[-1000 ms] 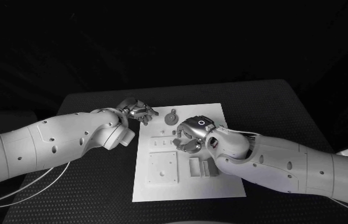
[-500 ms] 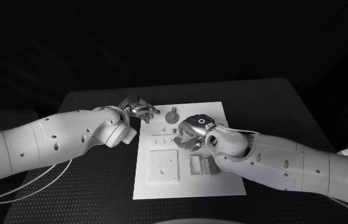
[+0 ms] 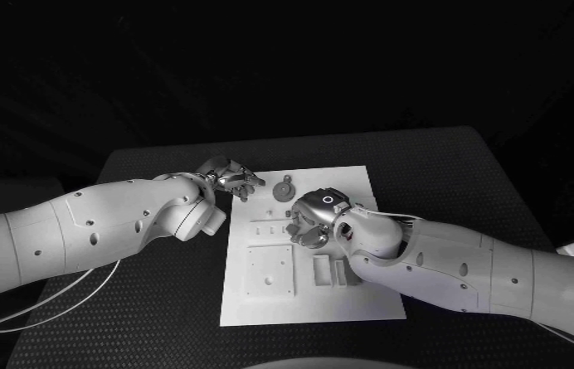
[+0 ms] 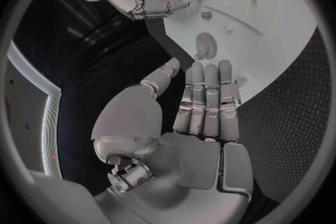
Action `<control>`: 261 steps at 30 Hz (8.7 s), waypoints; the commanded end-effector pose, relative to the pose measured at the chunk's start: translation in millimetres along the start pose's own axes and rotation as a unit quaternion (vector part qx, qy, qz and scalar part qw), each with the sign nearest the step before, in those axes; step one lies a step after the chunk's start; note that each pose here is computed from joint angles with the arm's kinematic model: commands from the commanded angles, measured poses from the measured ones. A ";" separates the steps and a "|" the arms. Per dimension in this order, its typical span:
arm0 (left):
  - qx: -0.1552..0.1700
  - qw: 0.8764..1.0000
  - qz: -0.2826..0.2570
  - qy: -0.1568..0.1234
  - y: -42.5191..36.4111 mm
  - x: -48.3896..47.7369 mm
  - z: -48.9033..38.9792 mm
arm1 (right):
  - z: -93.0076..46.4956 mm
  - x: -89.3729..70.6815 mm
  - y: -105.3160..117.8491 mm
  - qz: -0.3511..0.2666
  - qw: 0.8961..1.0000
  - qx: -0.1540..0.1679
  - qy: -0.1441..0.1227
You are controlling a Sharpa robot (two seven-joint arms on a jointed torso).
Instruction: Assemble the parts on the task board
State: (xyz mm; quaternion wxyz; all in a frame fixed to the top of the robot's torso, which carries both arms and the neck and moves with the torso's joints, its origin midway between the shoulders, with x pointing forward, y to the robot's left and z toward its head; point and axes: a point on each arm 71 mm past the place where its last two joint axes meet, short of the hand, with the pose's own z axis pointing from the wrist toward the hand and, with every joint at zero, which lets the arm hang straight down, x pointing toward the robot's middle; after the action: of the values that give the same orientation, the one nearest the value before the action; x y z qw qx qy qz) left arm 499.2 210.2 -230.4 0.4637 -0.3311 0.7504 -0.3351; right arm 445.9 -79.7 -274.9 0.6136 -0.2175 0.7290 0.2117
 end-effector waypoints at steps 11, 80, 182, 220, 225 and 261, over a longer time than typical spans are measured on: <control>0.001 1.000 -0.004 0.002 -1.8 1.9 0.7 | 4.5 3.8 3.0 -0.011 1.000 -0.001 0.006; -0.012 0.999 0.017 0.042 -1.3 11.2 1.1 | -2.6 1.1 -1.3 0.024 0.999 -0.022 -0.032; 0.059 0.955 -0.143 0.253 -9.3 38.2 -13.9 | -26.0 -63.5 -25.0 0.228 0.959 -0.062 -0.157; 0.167 0.875 -0.237 0.388 -14.8 13.0 -16.2 | -30.6 -69.9 -29.2 0.469 0.860 -0.134 -0.151; 0.169 0.873 -0.237 0.392 -14.1 11.8 -16.3 | -30.7 -69.8 -26.5 0.468 0.860 -0.141 -0.147; 0.167 0.878 -0.237 0.382 -10.9 3.8 -12.8 | -31.0 -68.8 -19.4 0.461 0.863 -0.152 -0.142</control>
State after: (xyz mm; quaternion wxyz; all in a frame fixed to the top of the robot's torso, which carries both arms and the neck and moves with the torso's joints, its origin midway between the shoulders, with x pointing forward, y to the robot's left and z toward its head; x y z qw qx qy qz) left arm 488.7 205.1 -221.8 0.1050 -0.2668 0.7093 -0.6439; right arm 444.0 -110.5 -202.3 0.5035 0.0957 0.6098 0.6046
